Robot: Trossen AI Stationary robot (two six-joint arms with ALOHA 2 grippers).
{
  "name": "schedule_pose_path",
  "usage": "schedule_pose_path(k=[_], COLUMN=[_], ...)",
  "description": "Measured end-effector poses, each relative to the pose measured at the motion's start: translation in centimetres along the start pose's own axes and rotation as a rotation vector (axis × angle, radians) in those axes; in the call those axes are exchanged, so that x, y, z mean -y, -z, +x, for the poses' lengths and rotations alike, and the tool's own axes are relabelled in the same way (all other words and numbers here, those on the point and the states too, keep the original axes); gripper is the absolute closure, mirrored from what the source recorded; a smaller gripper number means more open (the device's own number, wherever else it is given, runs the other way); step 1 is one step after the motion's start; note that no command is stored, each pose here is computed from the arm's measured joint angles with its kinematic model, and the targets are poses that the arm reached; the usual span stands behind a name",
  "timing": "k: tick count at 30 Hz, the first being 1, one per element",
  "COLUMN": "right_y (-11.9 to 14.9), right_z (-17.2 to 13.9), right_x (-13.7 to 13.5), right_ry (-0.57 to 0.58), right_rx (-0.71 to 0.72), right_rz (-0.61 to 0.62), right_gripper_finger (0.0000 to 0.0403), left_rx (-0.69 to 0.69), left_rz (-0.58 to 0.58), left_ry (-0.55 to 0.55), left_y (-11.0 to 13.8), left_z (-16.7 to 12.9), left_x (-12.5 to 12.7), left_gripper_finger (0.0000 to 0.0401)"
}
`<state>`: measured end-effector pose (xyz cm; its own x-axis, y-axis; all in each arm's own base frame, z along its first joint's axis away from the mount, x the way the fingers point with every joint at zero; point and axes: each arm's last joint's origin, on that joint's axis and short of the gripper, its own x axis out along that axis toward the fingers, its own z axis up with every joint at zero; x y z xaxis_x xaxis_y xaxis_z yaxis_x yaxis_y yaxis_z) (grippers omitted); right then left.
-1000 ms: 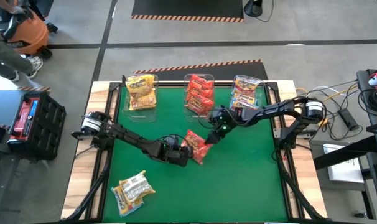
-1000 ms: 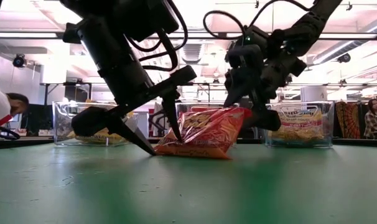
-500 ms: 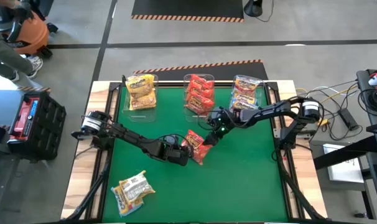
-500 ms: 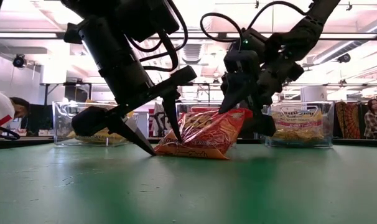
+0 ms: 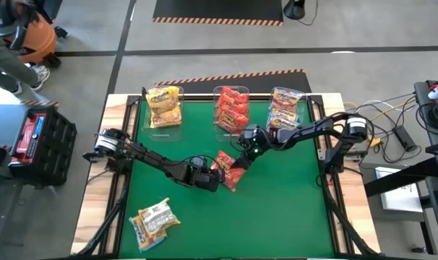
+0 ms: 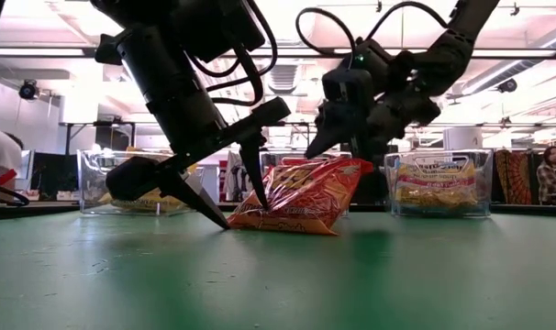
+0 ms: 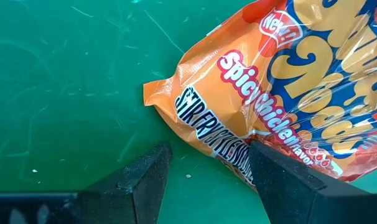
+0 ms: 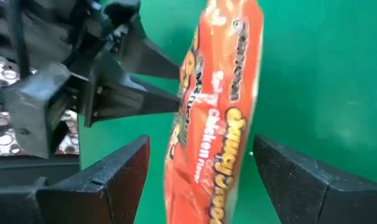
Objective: Sort Maruchan noodles
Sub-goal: Put the orange noodle pack into the middle transparent bin
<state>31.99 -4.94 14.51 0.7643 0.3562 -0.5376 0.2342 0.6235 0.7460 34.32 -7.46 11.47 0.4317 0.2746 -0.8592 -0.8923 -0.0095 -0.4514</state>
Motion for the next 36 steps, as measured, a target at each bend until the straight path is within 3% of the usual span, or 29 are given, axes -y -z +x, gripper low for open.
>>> schedule_pose_path(k=[8,19,27,36], right_y=[0.5,0.8,0.8,0.6], right_z=[1.1,1.5,1.5,1.0], right_x=[0.4,0.5,0.4,0.1], right_ry=[-0.004,-0.001,-0.015,-0.028], right_rx=[-0.019,-0.033,-0.036,-0.039], right_rz=[0.006,-0.017,-0.013,-0.013], right_gripper_finger=[0.0144,0.0229,0.0283,0.0295], left_rx=[0.004,0.011,0.037,0.071], left_rz=[-0.001,0.001,0.079,0.124], left_ry=[0.001,0.003,0.065,0.109], left_y=[0.0,-0.1,0.0,0.3], left_z=[0.0,0.0,-0.3,-1.9], left_x=[0.0,0.0,0.4,0.7], left_gripper_finger=[0.0195,0.0195,0.0195,0.0195])
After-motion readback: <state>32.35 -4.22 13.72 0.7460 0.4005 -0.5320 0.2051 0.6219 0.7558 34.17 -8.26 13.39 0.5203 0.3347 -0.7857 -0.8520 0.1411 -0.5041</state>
